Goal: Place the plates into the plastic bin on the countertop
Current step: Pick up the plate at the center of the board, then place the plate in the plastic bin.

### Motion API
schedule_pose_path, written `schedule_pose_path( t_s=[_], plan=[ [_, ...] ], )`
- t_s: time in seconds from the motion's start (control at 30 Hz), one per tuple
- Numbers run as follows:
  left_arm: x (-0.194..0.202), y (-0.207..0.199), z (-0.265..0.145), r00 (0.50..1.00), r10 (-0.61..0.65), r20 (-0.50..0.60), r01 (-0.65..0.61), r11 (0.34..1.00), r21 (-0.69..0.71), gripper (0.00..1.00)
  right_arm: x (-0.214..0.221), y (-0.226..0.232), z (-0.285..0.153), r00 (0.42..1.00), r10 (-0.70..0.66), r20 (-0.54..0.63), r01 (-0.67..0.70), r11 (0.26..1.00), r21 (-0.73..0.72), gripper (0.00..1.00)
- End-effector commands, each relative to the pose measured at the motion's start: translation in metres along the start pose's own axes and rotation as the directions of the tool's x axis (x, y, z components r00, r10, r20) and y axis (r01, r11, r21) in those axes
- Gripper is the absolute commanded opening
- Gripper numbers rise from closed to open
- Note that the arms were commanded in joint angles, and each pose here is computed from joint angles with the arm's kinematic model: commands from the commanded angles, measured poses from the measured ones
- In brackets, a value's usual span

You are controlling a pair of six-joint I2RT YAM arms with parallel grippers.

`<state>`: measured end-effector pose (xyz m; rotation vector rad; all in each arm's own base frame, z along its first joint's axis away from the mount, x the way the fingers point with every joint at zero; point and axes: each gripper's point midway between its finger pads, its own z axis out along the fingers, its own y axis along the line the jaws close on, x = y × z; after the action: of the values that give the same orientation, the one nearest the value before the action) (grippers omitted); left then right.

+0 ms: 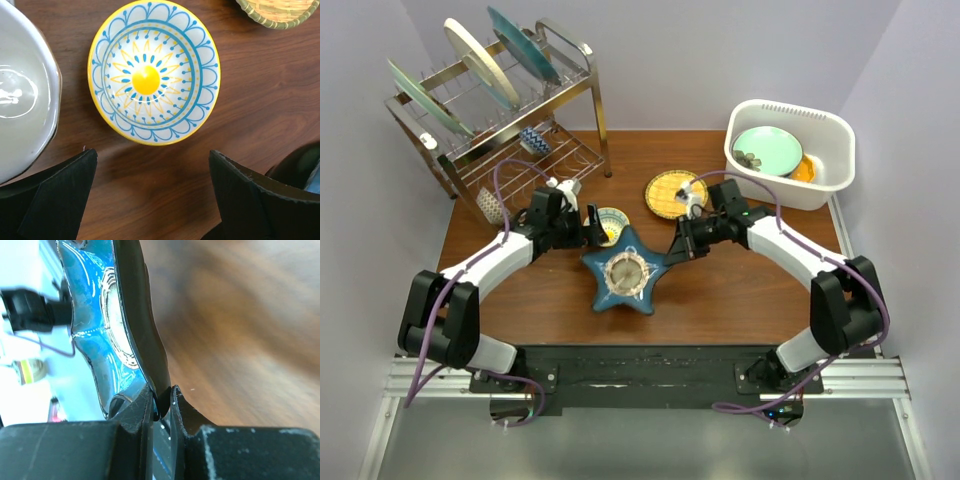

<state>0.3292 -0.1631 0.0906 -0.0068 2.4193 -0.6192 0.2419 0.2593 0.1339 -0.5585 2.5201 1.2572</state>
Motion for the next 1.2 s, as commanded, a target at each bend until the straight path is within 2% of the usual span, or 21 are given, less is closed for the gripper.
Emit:
schedule_pose_path(
  t_s=[0.0, 0.2, 0.37, 0.6, 0.9, 1.17],
  plan=[
    [-0.019, -0.014, 0.002, 0.999, 0.022, 0.043, -0.025, 0.998, 0.061, 0.98, -0.036, 0.038, -0.032, 0.99, -0.056, 0.132, 0.076, 0.986, -0.146, 0.0],
    [-0.016, -0.014, -0.001, 0.999, 0.025, 0.039, -0.027, 0.997, 0.066, 0.98, -0.074, 0.028, -0.045, 0.972, 0.0, 0.236, 0.038, 0.988, -0.153, 0.0],
    [-0.017, -0.012, -0.003, 0.999, 0.026, 0.046, -0.028, 0.998, 0.05, 0.98, -0.088, 0.043, -0.052, 0.966, -0.04, 0.257, 0.095, 0.973, -0.209, 0.0],
    [-0.022, -0.012, -0.004, 0.998, 0.017, 0.065, -0.02, 0.999, 0.042, 0.98, -0.082, 0.049, -0.059, 0.964, -0.06, 0.259, 0.12, 0.968, -0.221, 0.0],
    [-0.018, -0.01, 0.007, 0.999, 0.007, 0.032, -0.008, 0.999, 0.042, 0.98, -0.074, 0.078, -0.073, 0.944, -0.117, 0.307, 0.221, 0.918, -0.328, 0.0],
    [-0.01, -0.007, 0.012, 1.0, 0.0, 0.013, -0.001, 0.999, 0.041, 0.98, -0.08, 0.078, -0.075, 0.939, -0.107, 0.326, 0.211, 0.93, -0.301, 0.0]
  ],
)
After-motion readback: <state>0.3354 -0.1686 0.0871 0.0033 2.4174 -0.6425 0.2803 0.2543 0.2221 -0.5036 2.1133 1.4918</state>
